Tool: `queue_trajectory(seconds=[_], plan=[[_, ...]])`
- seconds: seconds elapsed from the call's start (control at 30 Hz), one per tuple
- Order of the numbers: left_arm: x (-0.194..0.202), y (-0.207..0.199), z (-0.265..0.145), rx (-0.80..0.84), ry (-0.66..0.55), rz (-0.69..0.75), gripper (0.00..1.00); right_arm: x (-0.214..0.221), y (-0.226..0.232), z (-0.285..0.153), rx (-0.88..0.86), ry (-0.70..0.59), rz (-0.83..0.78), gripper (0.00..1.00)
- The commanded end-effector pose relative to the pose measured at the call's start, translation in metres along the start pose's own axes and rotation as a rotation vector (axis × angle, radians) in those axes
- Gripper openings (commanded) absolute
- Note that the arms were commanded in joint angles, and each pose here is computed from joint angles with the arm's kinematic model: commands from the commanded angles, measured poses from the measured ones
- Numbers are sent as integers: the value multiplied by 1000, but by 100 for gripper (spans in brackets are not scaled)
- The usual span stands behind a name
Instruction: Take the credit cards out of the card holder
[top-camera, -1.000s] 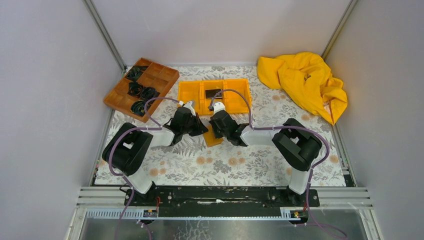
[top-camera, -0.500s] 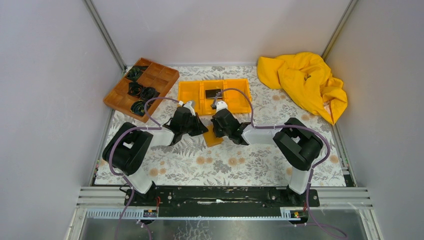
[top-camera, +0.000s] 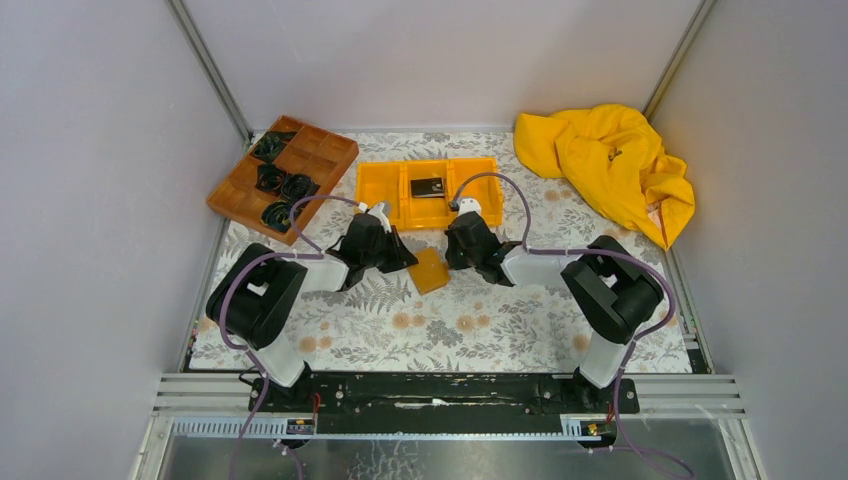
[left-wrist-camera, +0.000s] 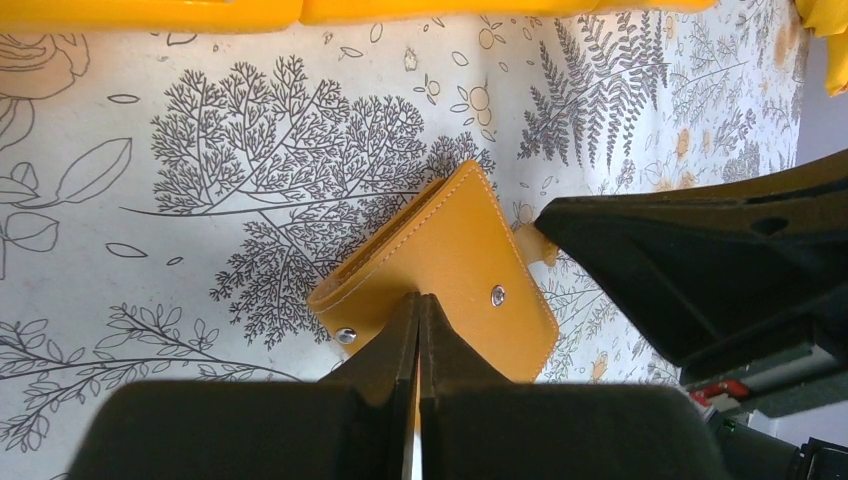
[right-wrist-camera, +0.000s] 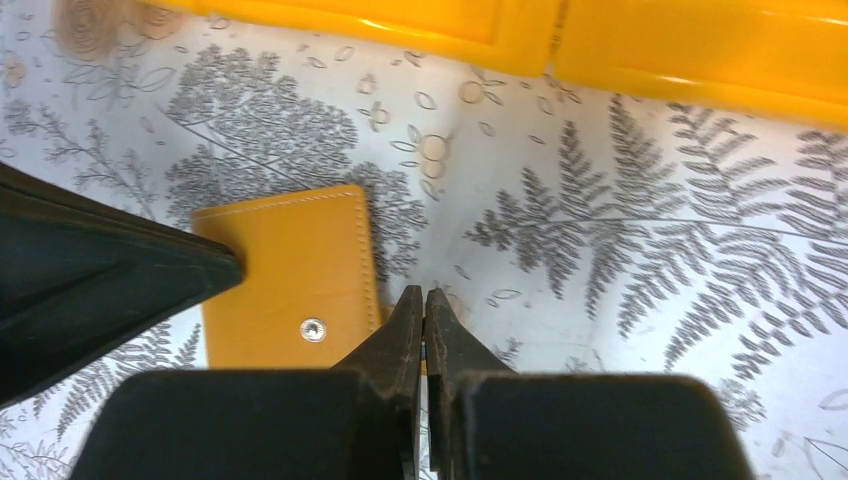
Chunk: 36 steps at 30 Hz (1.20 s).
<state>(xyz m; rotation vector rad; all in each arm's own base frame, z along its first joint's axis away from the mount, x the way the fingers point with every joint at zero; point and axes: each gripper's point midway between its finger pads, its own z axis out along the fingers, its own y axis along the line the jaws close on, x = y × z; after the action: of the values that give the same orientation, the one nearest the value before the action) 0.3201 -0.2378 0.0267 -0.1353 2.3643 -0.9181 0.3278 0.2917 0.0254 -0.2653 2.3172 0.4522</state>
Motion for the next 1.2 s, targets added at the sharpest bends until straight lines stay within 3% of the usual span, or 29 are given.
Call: queue_trajectory(seconds=[0.0, 0.2, 0.33, 0.37, 0.53, 0.7, 0.83, 0.93, 1.17], plan=[[38, 48, -5, -155, 109, -39, 0, -1, -20, -11, 64, 1, 32, 0], [37, 48, -5, -150, 107, -41, 0, 1, -36, -10, 144, 7, 34, 3], [35, 45, -6, -134, 102, -35, 0, 5, -38, -8, 159, 21, 38, 41], [34, 42, -7, -120, 96, -29, 0, 4, -39, -9, 161, 16, 38, 45], [18, 18, -19, -22, 11, 12, 4, -5, -40, -18, 159, -32, 39, 47], [-10, -6, -46, -9, -153, 116, 7, -19, -26, -32, 67, -124, 32, 47], [-27, -29, -68, -99, -279, 294, 13, -22, -10, -38, 9, -167, -22, 47], [-38, -44, -76, -140, -306, 369, 17, -19, -1, -38, 2, -173, -64, 48], [-41, -24, -93, -391, -328, 450, 23, -18, 6, -40, -9, -184, -93, 48]])
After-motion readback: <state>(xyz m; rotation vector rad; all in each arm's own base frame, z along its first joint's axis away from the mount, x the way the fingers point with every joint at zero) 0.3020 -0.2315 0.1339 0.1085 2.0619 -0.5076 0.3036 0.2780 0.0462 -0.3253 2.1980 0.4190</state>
